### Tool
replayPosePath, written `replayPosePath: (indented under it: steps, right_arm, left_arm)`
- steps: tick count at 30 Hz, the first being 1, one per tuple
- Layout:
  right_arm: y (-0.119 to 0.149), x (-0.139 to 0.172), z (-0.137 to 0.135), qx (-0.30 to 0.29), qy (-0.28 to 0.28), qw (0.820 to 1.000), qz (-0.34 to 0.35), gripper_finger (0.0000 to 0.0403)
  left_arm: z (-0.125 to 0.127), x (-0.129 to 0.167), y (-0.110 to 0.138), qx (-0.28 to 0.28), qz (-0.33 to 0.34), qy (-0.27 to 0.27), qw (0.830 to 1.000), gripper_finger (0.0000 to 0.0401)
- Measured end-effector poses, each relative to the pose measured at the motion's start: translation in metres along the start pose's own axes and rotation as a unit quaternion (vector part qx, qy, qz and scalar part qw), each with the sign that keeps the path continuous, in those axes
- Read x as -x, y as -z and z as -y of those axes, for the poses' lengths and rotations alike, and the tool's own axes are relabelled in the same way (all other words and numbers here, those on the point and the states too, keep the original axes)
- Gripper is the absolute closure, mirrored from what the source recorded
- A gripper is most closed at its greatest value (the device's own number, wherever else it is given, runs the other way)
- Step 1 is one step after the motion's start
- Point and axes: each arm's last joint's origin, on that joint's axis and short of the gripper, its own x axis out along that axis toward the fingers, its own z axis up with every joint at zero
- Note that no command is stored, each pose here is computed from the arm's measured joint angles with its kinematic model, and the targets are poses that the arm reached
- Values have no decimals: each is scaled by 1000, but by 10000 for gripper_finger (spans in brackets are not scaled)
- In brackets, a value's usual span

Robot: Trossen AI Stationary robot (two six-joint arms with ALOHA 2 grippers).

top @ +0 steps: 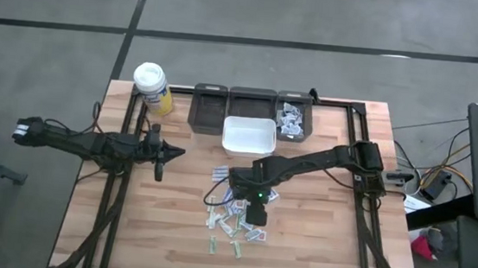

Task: Pick & Place First Aid Supplies
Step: Put the blue alcohol pad into the right black bin

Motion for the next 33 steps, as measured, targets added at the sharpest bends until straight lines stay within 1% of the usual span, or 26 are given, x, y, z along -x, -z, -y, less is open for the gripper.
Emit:
replayPosePath:
  steps: [2,5,11,21,26,33]
  right_arm:
    - [2,-3,-2,-9,9,1000,-2,281]
    - [5,-8,-5,-14,38,999,-1,281]
    - [7,-13,-8,-30,76,997,12,272]
    - [11,-22,-14,-23,68,997,16,245]
    - [14,-26,-11,-40,70,997,14,235]
    - [14,-28,-9,-40,90,995,25,234]
  left_arm:
    - [0,1,-1,-3,3,5,1000,401]
    - [0,3,-1,-3,6,13,1000,401]
    - [1,3,-1,-12,4,24,1000,401]
    - [2,3,-1,-15,-2,44,999,401]
    - [2,3,-1,-17,-2,45,999,401]
    - [2,3,-1,-19,-2,45,999,401]
